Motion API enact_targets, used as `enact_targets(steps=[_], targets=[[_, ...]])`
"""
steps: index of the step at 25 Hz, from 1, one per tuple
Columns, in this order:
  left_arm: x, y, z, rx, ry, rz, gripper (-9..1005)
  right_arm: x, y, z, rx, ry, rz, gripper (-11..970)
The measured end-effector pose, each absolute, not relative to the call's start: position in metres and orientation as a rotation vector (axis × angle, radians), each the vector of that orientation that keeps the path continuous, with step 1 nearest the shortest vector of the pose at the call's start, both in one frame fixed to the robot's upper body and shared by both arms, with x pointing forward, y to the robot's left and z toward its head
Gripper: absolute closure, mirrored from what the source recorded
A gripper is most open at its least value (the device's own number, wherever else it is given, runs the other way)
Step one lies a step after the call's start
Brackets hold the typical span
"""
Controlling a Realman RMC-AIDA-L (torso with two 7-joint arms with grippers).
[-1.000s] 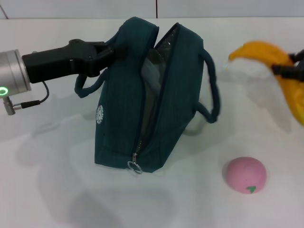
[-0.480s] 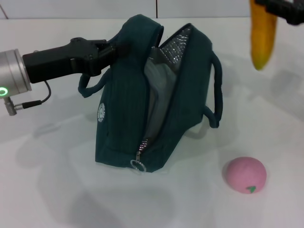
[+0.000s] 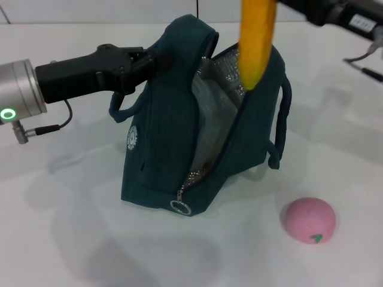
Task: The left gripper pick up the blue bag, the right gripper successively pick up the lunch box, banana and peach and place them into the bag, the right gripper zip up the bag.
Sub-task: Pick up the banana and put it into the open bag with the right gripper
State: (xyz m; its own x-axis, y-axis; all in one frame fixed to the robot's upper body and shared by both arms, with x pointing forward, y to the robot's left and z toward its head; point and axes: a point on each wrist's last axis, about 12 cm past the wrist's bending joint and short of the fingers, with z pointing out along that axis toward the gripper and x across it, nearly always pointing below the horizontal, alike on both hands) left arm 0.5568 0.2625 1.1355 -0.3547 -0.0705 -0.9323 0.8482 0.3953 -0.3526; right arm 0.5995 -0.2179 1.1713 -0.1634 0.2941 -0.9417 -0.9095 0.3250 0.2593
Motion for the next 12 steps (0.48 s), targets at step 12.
enact_targets(steps=[12], targets=[[0.563,0.255,1.134,0.698,1.648,-1.167,923,0.588,-0.187,1.144,-0.673,1.300,1.271,530]])
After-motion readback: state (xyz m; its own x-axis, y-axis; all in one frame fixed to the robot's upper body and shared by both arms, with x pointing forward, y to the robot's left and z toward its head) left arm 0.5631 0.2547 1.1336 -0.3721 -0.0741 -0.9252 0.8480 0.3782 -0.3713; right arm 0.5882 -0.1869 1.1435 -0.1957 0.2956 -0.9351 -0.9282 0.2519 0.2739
